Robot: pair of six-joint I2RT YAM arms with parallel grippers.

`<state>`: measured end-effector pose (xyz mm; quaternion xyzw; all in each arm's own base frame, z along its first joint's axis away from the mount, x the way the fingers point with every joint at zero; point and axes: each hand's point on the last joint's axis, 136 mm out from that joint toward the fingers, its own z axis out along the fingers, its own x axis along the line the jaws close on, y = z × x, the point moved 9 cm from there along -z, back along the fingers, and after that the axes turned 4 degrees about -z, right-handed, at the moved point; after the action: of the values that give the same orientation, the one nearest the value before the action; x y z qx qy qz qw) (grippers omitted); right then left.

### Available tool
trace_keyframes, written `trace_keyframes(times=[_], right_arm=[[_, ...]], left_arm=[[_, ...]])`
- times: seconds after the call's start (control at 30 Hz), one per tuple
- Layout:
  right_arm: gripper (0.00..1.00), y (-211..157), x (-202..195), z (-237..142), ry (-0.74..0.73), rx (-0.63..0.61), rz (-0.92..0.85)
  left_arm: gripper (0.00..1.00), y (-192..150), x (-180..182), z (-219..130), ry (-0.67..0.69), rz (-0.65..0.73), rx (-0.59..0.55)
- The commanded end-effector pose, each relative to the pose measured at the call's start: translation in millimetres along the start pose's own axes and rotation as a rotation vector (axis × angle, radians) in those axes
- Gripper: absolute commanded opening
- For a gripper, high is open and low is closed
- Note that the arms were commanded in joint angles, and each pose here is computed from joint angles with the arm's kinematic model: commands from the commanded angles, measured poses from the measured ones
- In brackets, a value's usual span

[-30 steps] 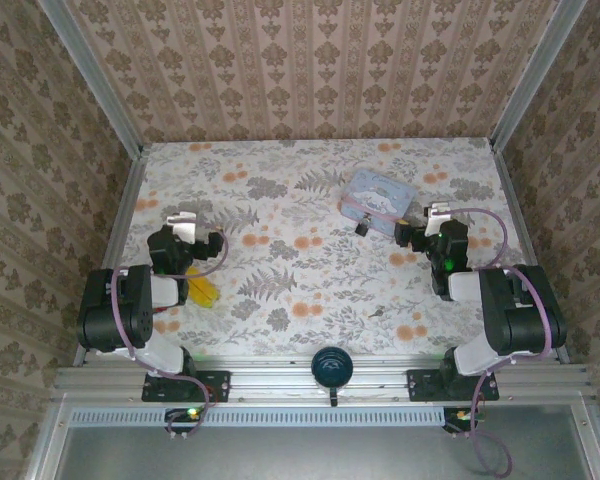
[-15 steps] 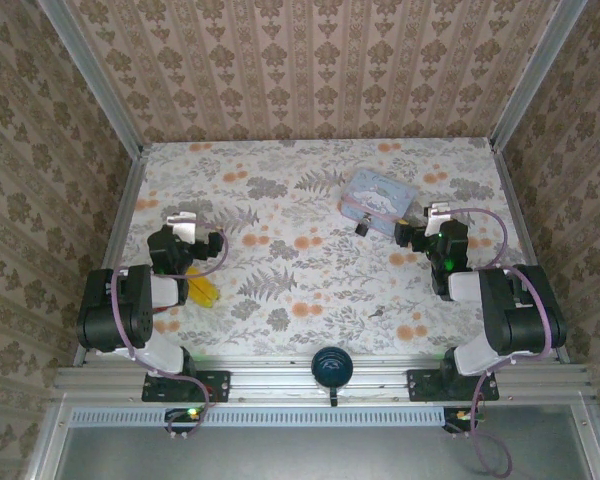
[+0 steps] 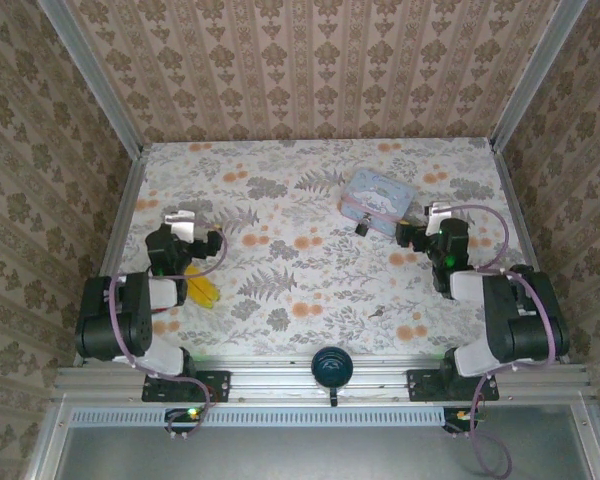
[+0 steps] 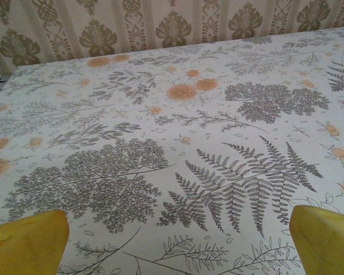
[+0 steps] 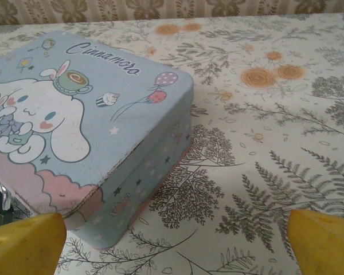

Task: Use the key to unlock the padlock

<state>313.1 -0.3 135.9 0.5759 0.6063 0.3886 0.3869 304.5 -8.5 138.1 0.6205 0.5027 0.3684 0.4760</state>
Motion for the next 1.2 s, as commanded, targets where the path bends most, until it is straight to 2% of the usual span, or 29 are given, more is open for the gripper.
trace_keyframes(times=[0.0, 0.1, 0.27, 0.53, 0.77, 0.97, 1.17], right_arm=[[1.00, 26, -3, -12, -0.046, -0.001, 0.030], [1.00, 34, -4, -25, -0.092, 0.003, 0.073], [1.00, 46, 0, -50, -0.152, 0.062, 0.121], [1.00, 44, 27, -85, -0.230, 0.294, 0.092], [0.84, 21, 57, -128, -0.234, 0.529, 0.142], [0.67, -2, 73, -154, -0.200, 0.709, 0.178], [0.60, -18, 94, -159, -0.049, 0.838, 0.240]], left_arm=[[1.00, 15, 0, -13, 0.038, 0.001, -0.023], [1.00, 30, -1, -24, 0.083, -0.017, -0.038], [1.00, 59, -13, -45, 0.078, -0.142, -0.106], [1.00, 78, -56, -62, 0.004, -0.207, -0.097], [1.00, 77, -95, -67, -0.139, -0.264, -0.028], [1.00, 73, -125, -68, -0.220, -0.293, -0.037], [1.00, 72, -138, -54, -0.237, -0.293, -0.022]])
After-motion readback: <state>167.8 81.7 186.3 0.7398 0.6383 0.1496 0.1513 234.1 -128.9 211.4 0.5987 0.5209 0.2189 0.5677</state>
